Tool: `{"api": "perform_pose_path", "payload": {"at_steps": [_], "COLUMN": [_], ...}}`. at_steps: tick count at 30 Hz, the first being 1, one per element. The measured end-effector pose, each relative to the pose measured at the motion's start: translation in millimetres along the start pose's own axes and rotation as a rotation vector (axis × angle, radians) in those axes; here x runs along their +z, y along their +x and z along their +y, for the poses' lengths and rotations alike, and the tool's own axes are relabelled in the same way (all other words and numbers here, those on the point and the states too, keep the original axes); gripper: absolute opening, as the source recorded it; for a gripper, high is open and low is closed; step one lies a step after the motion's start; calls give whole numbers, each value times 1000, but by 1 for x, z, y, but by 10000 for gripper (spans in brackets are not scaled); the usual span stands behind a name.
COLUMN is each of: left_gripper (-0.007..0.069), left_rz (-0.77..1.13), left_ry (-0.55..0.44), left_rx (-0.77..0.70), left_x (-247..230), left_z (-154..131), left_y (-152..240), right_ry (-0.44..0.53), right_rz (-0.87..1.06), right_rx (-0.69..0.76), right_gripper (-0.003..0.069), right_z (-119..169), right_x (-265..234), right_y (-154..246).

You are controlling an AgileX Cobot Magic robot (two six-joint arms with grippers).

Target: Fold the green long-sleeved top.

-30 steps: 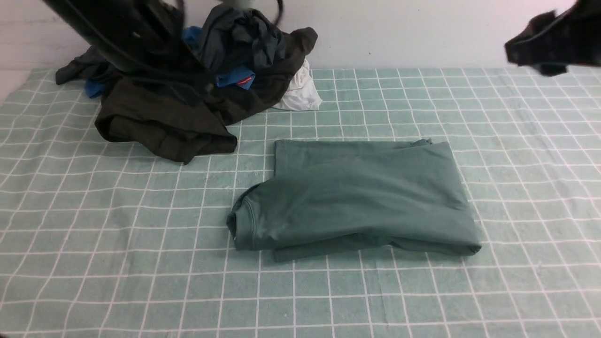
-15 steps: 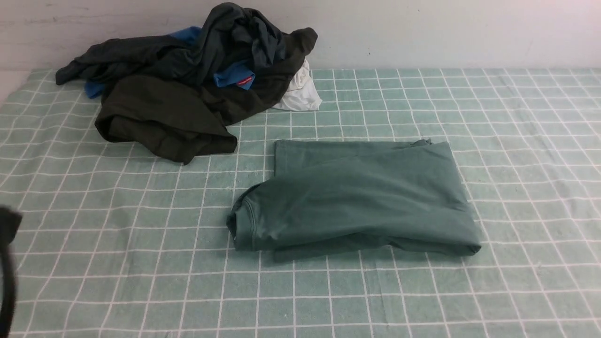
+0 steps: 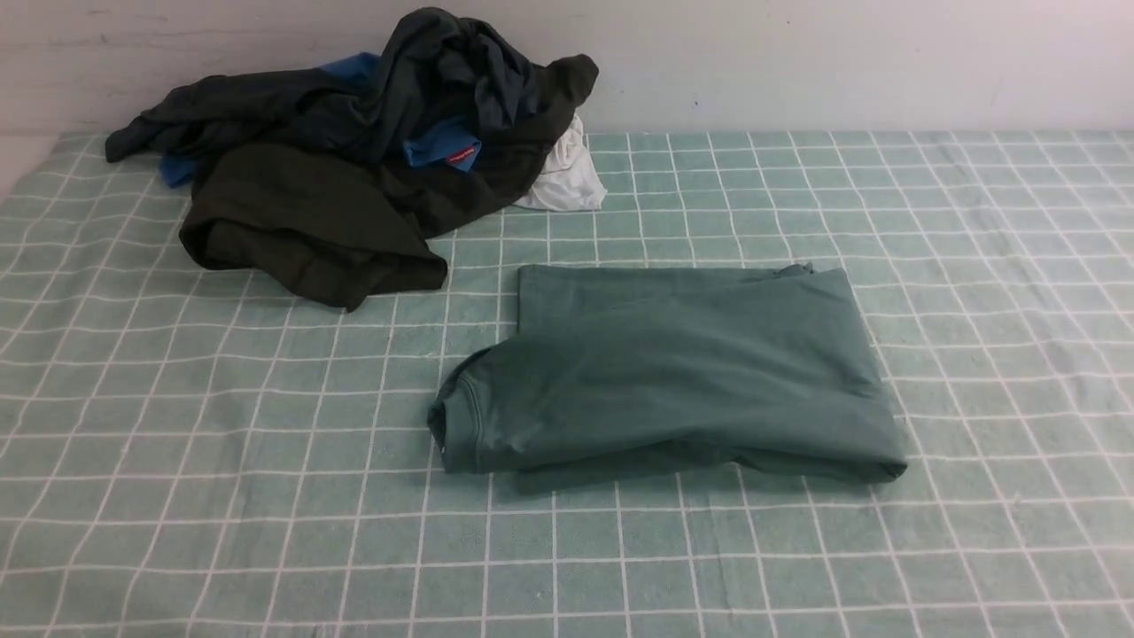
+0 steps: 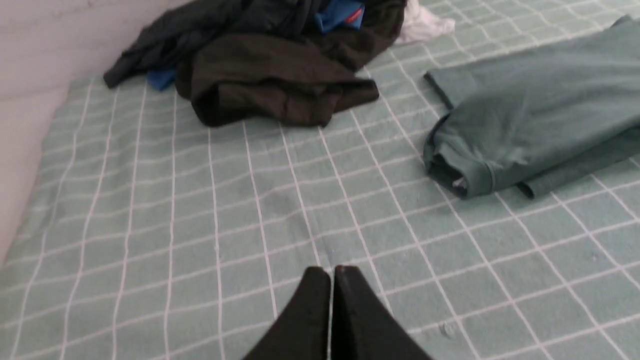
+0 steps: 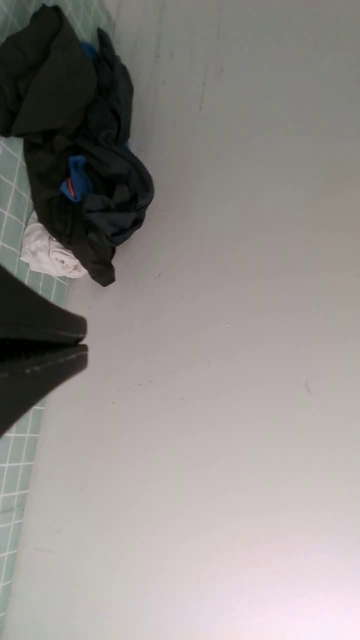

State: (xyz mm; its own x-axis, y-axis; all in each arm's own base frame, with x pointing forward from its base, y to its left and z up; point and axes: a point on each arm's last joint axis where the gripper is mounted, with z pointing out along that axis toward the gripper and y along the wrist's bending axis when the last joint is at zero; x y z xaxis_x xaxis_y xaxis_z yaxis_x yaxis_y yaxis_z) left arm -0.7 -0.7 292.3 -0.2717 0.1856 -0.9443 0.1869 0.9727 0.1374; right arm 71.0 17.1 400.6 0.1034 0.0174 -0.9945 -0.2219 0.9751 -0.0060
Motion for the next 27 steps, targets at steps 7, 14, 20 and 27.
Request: {"api": "perform_pose_path", "payload": {"at_steps": [7, 14, 20, 27], "left_gripper": [-3, -3, -3, -3], "left_rz": [-39, -37, -37, -37], "left_ry": [-1, -1, -1, -1], "left_rx": [17, 17, 17, 17], "left_x": [0, 0, 0, 0], "left_z": [0, 0, 0, 0], "left_y": [-4, -3, -3, -3], "right_ry": [-13, -25, -33, -41], "right_rz": [58, 115, 167, 216], "right_rx": [8, 11, 10, 10], "right_gripper": [-13, -13, -13, -13], "right_z": [1, 3, 3, 4], "right_x": [-4, -9, -9, -10], "right_y": [6, 12, 16, 21]}}
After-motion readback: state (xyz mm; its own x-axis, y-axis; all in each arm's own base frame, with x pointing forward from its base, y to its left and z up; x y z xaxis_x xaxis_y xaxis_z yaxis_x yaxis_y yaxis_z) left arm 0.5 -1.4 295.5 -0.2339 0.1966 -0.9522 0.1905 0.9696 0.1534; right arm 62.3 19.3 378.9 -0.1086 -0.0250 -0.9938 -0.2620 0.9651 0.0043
